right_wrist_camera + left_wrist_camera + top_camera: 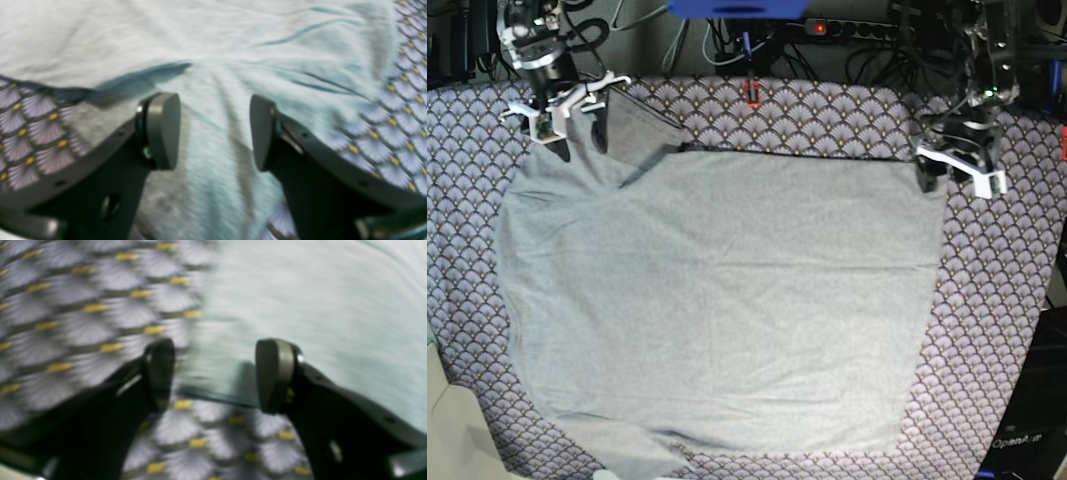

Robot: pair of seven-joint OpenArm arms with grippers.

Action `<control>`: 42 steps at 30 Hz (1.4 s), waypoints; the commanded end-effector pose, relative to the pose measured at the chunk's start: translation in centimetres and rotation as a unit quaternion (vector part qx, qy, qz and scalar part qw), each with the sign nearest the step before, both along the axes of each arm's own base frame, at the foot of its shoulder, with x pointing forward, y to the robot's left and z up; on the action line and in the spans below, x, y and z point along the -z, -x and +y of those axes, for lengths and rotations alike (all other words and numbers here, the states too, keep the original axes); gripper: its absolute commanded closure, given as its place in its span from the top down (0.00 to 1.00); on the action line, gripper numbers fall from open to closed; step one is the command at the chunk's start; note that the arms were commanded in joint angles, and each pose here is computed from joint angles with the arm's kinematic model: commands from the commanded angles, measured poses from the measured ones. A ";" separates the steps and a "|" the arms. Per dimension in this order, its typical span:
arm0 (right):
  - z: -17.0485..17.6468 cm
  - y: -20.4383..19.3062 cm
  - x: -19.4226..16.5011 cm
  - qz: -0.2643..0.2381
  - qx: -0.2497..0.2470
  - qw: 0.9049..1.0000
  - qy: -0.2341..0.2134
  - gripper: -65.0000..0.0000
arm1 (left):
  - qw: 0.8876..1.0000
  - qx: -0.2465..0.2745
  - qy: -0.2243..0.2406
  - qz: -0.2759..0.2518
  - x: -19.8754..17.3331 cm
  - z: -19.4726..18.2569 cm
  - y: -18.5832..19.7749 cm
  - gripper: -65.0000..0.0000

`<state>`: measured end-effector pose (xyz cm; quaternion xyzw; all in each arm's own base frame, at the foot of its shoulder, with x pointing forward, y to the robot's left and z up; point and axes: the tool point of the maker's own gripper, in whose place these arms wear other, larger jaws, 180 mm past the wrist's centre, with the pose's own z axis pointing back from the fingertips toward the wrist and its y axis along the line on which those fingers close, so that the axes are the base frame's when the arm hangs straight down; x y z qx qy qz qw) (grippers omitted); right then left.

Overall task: Fold the T-shirt properly
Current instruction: 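Lower both grippers toward the collar edge of the grey shirt, then grasp the collar edge corners with both grippers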

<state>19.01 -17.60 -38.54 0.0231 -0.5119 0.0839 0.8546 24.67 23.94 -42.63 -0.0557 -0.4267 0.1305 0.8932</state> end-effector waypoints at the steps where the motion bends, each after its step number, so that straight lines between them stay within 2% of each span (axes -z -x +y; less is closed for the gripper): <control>1: -0.4 -0.5 -1.6 -0.030 0.010 0.999 -0.002 0.53 | 1.000 0.005 -0.002 0.003 -0.1 0.0 0.6 0.58; 9: -2.2 -1.1 -4.6 -0.068 0.037 0.997 0.018 0.53 | 1.000 0.025 0.010 0.015 0.8 -1.9 1.0 0.57; 10: -2.6 -1.1 -4.6 -0.068 0.041 0.997 0.021 0.53 | 1.000 0.024 0.010 0.015 0.8 -1.8 1.0 0.53; 12: -3.1 -1.3 -4.8 -0.071 0.048 0.996 0.025 0.53 | 1.000 0.020 0.008 0.016 0.9 -1.6 1.1 0.38; 16: -4.0 -1.0 -3.8 -0.057 0.060 0.996 0.026 0.53 | 1.000 0.016 0.006 0.017 0.9 -1.3 1.2 0.00; 20: -5.1 -0.3 -3.9 -0.059 0.098 0.993 -0.038 0.53 | 0.999 0.020 0.007 0.033 1.3 -1.4 1.5 0.00; 25: -6.8 0.6 -2.7 -0.006 0.116 0.986 -0.123 0.54 | 0.999 0.024 0.012 0.047 1.5 -1.7 1.6 0.00; 27: -6.5 1.5 -1.4 0.044 0.096 0.986 -0.128 0.53 | 0.999 0.025 0.012 0.046 1.4 -1.8 1.5 0.00; 29: -6.8 2.1 -0.5 0.071 0.106 0.983 -0.129 0.53 | 0.999 0.025 0.012 0.045 1.3 -1.8 1.4 0.00; 35: -6.7 4.4 1.3 0.117 0.148 0.971 -0.145 0.53 | 0.999 0.026 0.011 0.044 1.3 -1.8 1.4 0.00; 42: -5.3 5.2 3.3 0.147 0.142 0.964 -0.168 0.53 | 0.999 0.026 0.009 0.042 1.2 -1.7 1.1 0.00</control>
